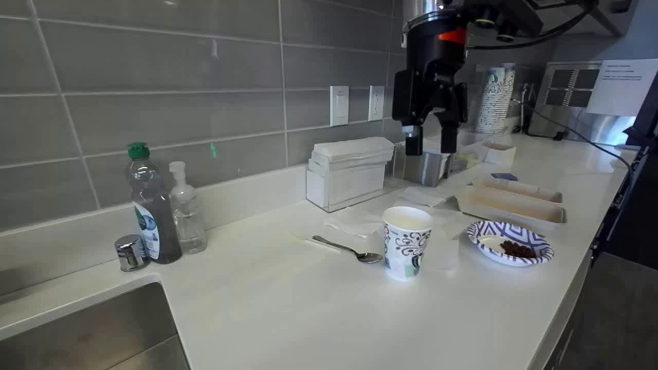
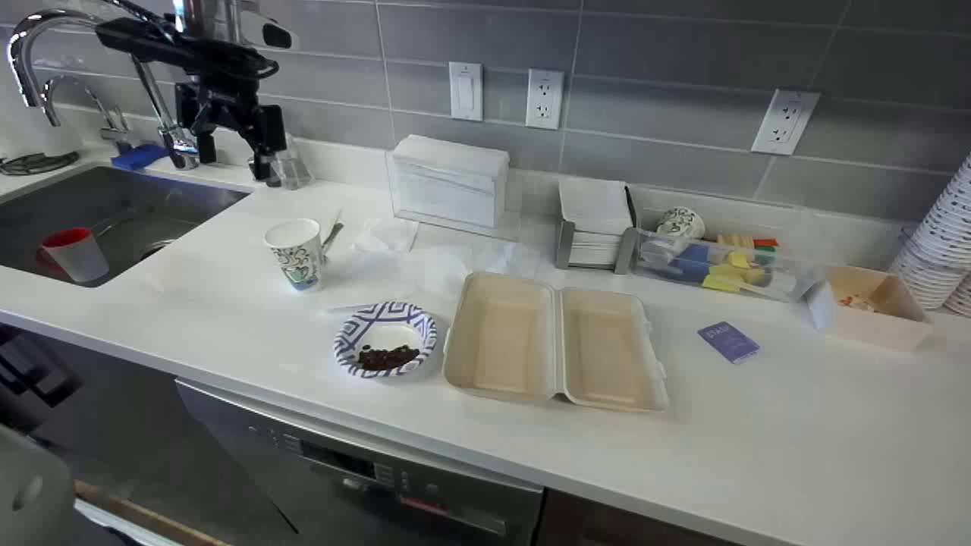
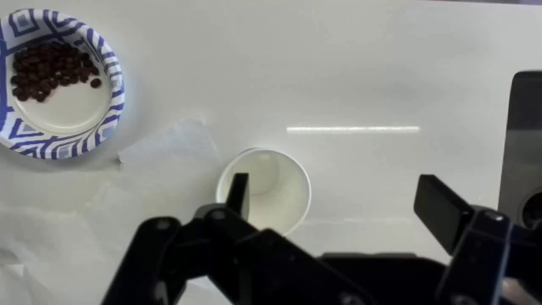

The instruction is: Put the knife into the bowl

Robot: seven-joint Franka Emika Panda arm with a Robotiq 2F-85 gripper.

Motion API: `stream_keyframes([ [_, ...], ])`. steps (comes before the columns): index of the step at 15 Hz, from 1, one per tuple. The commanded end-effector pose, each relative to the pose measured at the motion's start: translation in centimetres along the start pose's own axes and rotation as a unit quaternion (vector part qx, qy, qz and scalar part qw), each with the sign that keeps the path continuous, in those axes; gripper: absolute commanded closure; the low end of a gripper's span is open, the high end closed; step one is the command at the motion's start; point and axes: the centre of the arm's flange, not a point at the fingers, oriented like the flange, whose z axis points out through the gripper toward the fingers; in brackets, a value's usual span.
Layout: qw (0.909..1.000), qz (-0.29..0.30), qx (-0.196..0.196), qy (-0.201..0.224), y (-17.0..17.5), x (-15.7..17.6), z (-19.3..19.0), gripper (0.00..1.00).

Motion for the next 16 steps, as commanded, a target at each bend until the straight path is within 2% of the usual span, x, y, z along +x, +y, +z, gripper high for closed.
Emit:
stream_keyframes([
  [1, 1.0000, 0.000, 0.000, 0.000, 0.0, 0.0, 0.0, 0.00],
  [7, 1.0000, 0.000, 0.000, 0.000, 0.0, 0.0, 0.0, 0.00],
  [9, 0.9996, 0.026, 0.003, 0.004, -1.2, 1.5, 0.9, 0.00],
  [13, 0.9956, 0.064, -0.006, 0.069, -4.4, 5.3, 4.0, 0.00],
  [16, 0.9901, 0.035, -0.015, 0.135, -6.0, 8.4, 7.1, 0.00],
])
